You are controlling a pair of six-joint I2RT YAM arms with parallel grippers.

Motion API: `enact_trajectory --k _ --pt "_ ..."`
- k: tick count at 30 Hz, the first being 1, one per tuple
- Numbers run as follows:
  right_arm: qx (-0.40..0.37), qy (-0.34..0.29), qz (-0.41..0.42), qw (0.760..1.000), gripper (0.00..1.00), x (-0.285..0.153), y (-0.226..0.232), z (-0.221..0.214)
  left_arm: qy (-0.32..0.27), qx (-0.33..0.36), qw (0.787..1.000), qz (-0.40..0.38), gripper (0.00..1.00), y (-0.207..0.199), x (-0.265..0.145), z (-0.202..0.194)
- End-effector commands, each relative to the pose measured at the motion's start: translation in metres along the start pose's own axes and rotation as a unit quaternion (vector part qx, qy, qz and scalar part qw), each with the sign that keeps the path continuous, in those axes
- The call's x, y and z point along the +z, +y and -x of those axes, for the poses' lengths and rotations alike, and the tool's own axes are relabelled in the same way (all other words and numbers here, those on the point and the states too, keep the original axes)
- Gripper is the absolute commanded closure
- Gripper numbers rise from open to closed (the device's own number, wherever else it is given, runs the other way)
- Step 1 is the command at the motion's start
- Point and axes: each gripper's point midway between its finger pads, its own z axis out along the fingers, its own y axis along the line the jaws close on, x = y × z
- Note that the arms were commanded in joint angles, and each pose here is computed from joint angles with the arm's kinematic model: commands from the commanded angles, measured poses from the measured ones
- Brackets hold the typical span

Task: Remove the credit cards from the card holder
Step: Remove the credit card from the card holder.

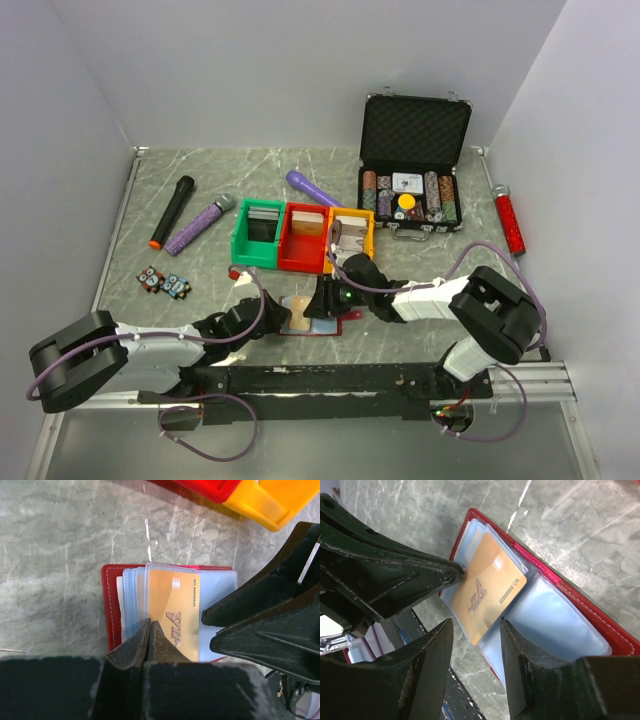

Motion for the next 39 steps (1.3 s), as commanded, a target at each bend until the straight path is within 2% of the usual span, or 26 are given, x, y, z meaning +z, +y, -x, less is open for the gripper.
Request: enact_trajectory --k 1,12,28,35,39 --pt "-0.009 -0.026 0.027 0.999 0.51 0.004 0.018 0.023 0.033 0.007 0.999 0.027 0.99 0.023 -0.003 -0.019" --pt "0.006 -0.019 0.011 1.000 0.55 0.005 0.006 0.015 0.036 0.003 0.999 0.027 0.99 0.026 -0.006 -0.022" --pt "0.007 -0.013 0.012 1.000 0.52 0.002 0.002 0.011 0.034 0.000 0.999 0.031 0.99 0.029 -0.006 -0.021" --pt "0.007 -0.016 0.020 1.000 0.61 0.003 0.003 0.014 0.036 0.001 0.999 0.029 0.99 0.028 -0.006 -0.022" --pt "0.006 -0.014 0.027 1.000 0.63 0.004 0.006 0.015 0.038 0.001 0.999 0.028 0.99 0.028 -0.005 -0.023"
